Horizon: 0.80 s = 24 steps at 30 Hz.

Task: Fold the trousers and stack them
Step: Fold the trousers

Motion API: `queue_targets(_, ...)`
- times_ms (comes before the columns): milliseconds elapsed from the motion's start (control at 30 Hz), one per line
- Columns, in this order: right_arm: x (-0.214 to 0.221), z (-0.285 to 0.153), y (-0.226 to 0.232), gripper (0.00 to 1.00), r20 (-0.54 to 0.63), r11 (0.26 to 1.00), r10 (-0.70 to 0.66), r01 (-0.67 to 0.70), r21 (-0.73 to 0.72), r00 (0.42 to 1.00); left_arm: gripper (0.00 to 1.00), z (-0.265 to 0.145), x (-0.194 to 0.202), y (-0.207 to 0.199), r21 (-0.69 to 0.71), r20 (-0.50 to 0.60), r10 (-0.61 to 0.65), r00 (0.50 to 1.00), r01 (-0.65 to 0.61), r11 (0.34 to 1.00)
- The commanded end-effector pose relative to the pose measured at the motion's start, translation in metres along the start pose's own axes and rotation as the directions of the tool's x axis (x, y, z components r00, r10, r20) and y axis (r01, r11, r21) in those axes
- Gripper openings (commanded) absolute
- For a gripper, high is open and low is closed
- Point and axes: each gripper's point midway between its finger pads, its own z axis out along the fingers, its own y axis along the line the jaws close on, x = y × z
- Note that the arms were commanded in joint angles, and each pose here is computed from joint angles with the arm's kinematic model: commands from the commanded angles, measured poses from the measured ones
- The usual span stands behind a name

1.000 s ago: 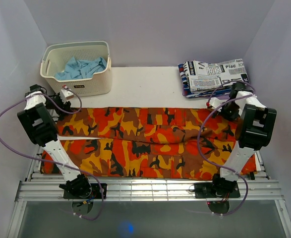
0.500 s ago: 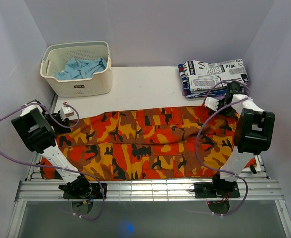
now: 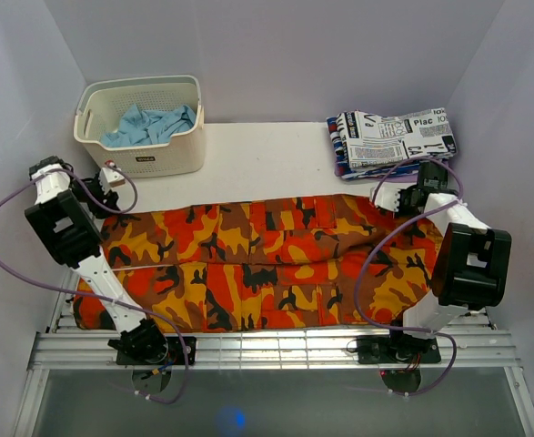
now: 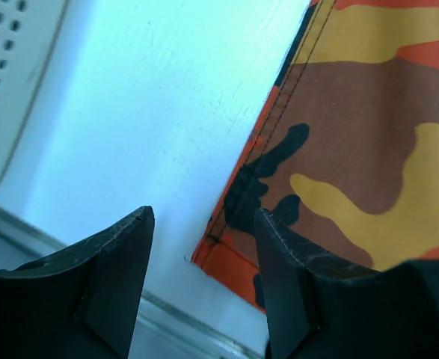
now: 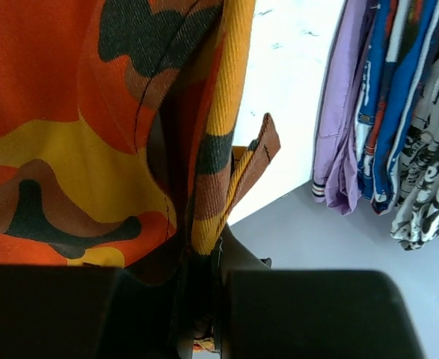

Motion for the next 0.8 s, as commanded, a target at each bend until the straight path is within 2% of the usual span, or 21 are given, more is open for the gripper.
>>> queue_targets(0,-0.007,-0.007,-0.034,0.08,0.021,0.993,-0.043,0.04,0.114,0.999,0.67,0.022,0.004,0.004,0.026,0.026,-0.002,1.0,0.002,1.0)
queue_targets(167,-0.005,-0.003,-0.035,0.08,0.008,0.992,-0.045,0.043,0.116,0.999,0.69,0.044,0.026,-0.009,0.099,-0.026,-0.023,0.999,0.026,0.995)
queue_targets(267,-0.002,0.0,-0.039,0.08,-0.004,0.992,-0.04,0.041,0.117,0.999,0.65,0.05,0.038,-0.025,0.16,-0.06,-0.035,0.998,0.044,0.986)
queue_targets(300,-0.001,0.001,-0.041,0.08,-0.008,0.992,-0.037,0.038,0.118,0.999,0.6,0.051,0.041,-0.031,0.175,-0.07,-0.044,0.997,0.056,0.983)
queue_targets(333,0.001,0.002,-0.042,0.08,-0.013,0.992,-0.031,0.032,0.12,0.999,0.44,0.051,0.045,-0.035,0.187,-0.09,-0.047,0.995,0.063,0.98)
queue_targets(400,0.003,0.004,-0.049,0.08,-0.02,0.992,-0.004,0.007,0.125,1.0,0.31,0.05,0.048,-0.041,0.201,-0.106,-0.054,0.993,0.075,0.977)
queue_targets(433,0.004,0.005,-0.052,0.08,-0.022,0.992,0.007,-0.004,0.128,1.0,0.2,0.048,0.049,-0.04,0.2,-0.117,-0.052,0.992,0.075,0.977)
queue_targets(467,0.005,0.007,-0.058,0.08,-0.02,0.991,0.029,-0.026,0.132,0.999,0.14,0.047,0.048,-0.039,0.194,-0.12,-0.062,0.991,0.085,0.977)
queue_targets(533,0.005,0.008,-0.066,0.08,-0.017,0.989,0.053,-0.05,0.141,0.998,0.01,0.041,0.043,-0.025,0.157,-0.118,-0.062,0.991,0.081,0.984)
queue_targets(600,0.006,0.008,-0.081,0.08,-0.014,0.983,0.073,-0.069,0.167,0.997,0.0,0.038,0.036,-0.01,0.109,-0.104,-0.105,0.989,0.116,0.987)
queue_targets(733,0.008,-0.007,-0.119,0.08,-0.004,0.964,0.115,-0.11,0.243,0.993,0.0,0.01,0.013,0.037,-0.072,-0.065,-0.14,0.988,0.135,0.988)
queue_targets(767,0.009,-0.013,-0.125,0.08,0.0,0.96,0.123,-0.119,0.255,0.992,0.0,-0.007,-0.002,0.055,-0.153,-0.04,-0.108,0.993,0.101,0.983)
